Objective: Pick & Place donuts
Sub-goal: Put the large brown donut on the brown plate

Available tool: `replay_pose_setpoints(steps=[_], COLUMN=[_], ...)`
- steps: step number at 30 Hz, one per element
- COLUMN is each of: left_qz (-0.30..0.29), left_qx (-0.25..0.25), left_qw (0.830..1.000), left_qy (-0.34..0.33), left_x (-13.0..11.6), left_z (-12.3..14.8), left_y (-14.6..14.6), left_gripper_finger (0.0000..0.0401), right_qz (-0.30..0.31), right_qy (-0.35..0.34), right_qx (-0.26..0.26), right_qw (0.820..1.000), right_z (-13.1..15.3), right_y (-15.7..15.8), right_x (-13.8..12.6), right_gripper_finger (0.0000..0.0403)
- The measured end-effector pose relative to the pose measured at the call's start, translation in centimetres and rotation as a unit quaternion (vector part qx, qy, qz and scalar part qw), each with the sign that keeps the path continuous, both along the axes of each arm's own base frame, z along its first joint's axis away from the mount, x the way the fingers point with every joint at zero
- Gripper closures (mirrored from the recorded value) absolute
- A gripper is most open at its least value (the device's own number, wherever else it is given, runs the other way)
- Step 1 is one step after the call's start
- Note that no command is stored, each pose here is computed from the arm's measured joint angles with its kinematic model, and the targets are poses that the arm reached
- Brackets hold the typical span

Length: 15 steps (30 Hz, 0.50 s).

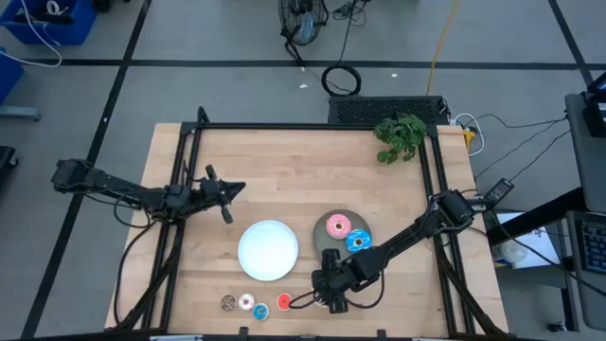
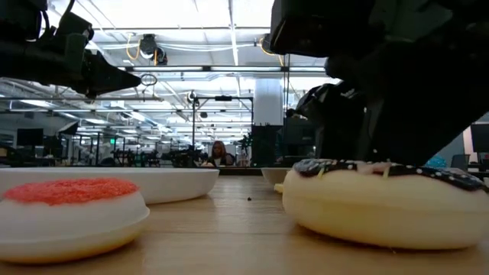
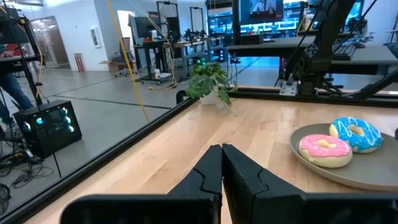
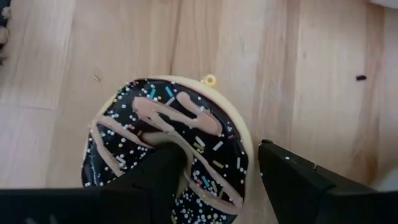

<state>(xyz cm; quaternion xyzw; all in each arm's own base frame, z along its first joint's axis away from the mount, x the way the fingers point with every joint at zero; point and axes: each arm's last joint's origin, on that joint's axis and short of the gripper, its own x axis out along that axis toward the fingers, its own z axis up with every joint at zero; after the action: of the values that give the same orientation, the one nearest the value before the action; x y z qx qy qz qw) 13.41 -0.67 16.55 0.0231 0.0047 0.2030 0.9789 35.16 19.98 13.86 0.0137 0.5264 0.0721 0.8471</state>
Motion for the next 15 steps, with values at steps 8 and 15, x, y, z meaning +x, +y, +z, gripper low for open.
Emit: replay_pose_setpoints(steps=[8,15], left_qz=[0.0,0.0], left_qx=[-0.01,-0.009], left_qw=[1.0,1.0], left_qy=[-0.001,-0.004], left_x=[0.0,0.0], left_z=[-0.06,-0.01], left_y=[0.0,0.0], left_gripper_finger=[0.0384,0.0384], right_qz=[0.005,-0.003], right_qy=[0.011,-0.002], right_qx=[0.004,0.018], right_qw=[1.0,1.0], right_z=[-0.81,-0.27], right_y=[-0.03,-0.02], right_x=[0.24,0.4], right_gripper_finger=[0.0229,0.03])
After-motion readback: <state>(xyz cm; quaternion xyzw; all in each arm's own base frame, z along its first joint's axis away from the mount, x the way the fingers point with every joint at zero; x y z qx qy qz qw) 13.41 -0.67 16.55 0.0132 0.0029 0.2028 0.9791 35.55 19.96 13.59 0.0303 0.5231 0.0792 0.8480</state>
